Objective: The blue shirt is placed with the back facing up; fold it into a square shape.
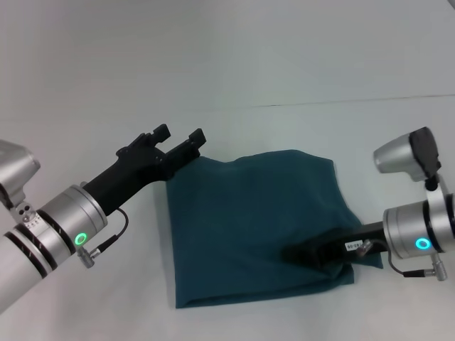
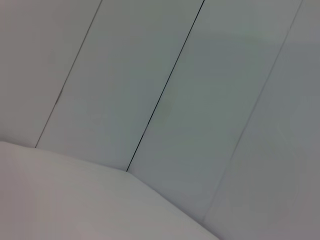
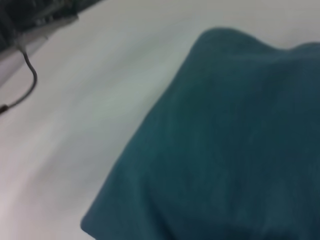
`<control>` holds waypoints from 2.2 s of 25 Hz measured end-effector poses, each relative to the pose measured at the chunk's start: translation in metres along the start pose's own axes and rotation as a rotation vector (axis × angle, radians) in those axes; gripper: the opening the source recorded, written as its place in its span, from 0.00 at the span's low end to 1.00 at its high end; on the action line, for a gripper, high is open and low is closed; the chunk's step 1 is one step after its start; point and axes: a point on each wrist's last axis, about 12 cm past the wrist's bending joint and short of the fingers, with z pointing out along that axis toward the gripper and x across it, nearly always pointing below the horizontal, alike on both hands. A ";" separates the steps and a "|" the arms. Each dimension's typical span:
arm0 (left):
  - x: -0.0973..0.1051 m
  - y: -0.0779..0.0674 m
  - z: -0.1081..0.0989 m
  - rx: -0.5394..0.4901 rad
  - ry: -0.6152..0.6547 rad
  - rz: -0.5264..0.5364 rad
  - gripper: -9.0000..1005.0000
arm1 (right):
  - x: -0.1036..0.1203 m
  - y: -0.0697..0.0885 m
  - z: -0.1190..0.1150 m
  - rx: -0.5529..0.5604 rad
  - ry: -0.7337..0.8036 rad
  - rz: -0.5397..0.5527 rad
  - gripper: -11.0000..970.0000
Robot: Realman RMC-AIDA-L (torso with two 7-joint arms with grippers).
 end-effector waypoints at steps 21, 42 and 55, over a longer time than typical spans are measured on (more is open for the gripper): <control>0.001 -0.002 0.003 0.003 0.006 -0.005 0.88 | -0.038 0.006 -0.014 0.006 -0.106 -0.152 0.02; 0.002 -0.001 0.001 -0.002 0.007 -0.013 0.88 | -0.036 0.007 0.007 0.080 -0.078 -0.191 0.02; 0.004 -0.004 0.002 0.008 0.006 -0.020 0.88 | -0.001 -0.003 -0.044 -0.001 -0.038 -0.157 0.02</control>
